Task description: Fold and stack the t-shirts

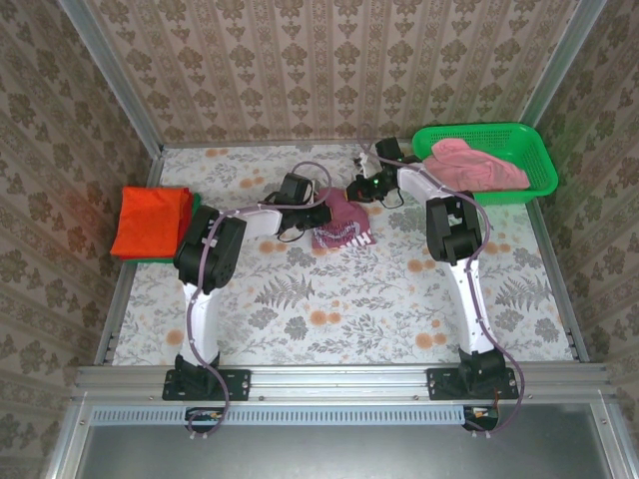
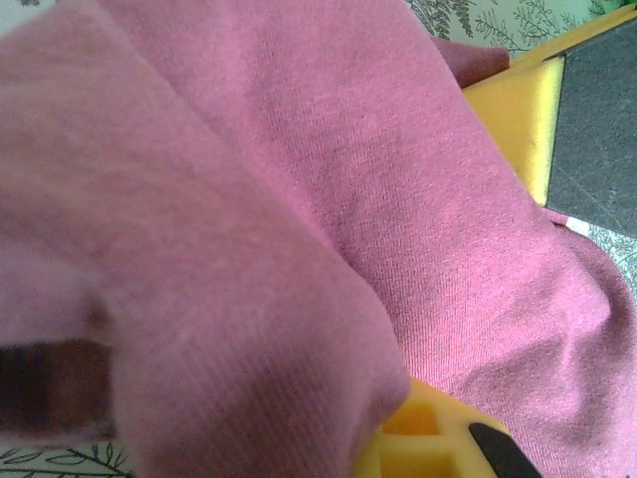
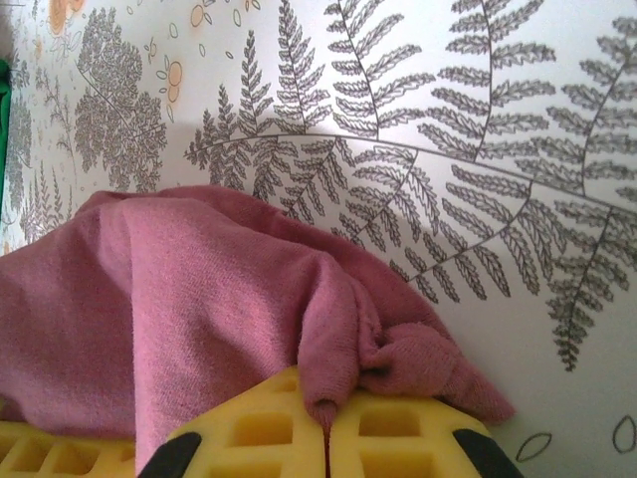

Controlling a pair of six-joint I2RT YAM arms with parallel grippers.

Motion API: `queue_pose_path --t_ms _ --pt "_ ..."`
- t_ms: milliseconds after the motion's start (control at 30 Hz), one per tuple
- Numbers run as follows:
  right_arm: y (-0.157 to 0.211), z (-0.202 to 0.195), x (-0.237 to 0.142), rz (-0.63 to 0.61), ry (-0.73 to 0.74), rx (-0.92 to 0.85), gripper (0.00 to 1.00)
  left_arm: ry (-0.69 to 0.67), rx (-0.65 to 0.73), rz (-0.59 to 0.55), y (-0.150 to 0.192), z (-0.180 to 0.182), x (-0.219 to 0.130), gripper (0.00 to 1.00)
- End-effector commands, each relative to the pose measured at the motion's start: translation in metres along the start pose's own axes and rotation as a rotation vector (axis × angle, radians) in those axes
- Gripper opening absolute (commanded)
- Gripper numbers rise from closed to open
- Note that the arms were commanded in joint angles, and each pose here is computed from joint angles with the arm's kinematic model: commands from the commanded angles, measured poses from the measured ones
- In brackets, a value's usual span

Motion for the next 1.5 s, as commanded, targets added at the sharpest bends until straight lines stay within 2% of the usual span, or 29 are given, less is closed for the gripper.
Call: queue_pose_path --t_ms 0,33,100,133,200,300,367,567,733,933,1067,1300,1467 --pt "0.013 0.010 -0.004 0.027 0.020 0.014 0.18 -0.015 0.088 -0.005 -0.001 0.005 -0.010 0.00" --pt "0.009 0.012 -0.010 0.001 0.035 0.007 0.30 -0.019 0.124 0.002 -0.002 0.005 -0.015 0.00" --pt "0.002 0.015 -0.021 -0.049 0.069 -0.009 0.59 -0.040 0.191 0.027 -0.002 0.010 -0.024 0.00" --pt "0.000 0.020 -0.027 -0.073 0.075 -0.020 0.71 -0.047 0.222 0.039 -0.002 0.011 -0.030 0.00" --pt "0.000 0.027 -0.036 -0.115 0.083 -0.040 0.85 -0.053 0.258 0.058 -0.002 0.015 -0.041 0.00" --pt "0.006 0.041 -0.048 -0.174 0.089 -0.097 0.97 -0.076 0.286 0.061 -0.016 0.033 -0.067 0.00" --pt "0.013 0.050 -0.054 -0.208 0.109 -0.138 1.00 -0.083 0.315 0.090 -0.018 0.042 -0.082 0.00" --pt "0.034 0.094 -0.051 -0.302 0.116 -0.329 1.00 -0.152 0.433 0.159 -0.024 0.067 -0.131 0.00" --pt "0.041 0.158 -0.033 -0.357 0.093 -0.543 1.00 -0.223 0.531 0.179 -0.030 0.087 -0.173 0.00" --pt "0.039 0.245 -0.012 -0.407 0.001 -0.706 1.00 -0.333 0.565 0.137 -0.042 0.119 -0.230 0.00" --pt "0.038 0.281 -0.004 -0.427 -0.048 -0.747 1.00 -0.428 0.563 0.093 -0.053 0.141 -0.269 0.00" --pt "0.049 0.308 0.011 -0.393 -0.135 -0.765 1.00 -0.497 0.603 0.080 -0.071 0.165 -0.330 0.00" --pt "0.054 0.308 0.013 -0.367 -0.139 -0.760 1.00 -0.536 0.604 0.002 -0.096 0.171 -0.366 0.00"
Point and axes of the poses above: each hand's point on the last joint's axis, 136 mm out from that joint toward the fingers, its own x axis out along the fingers, its own z axis along the line the jaws close on, y = z × x, the point moved 2 cm from there along -x, back along the fingers, and after that the axes turned 13 degrees about -x, right-handed, at the moved point
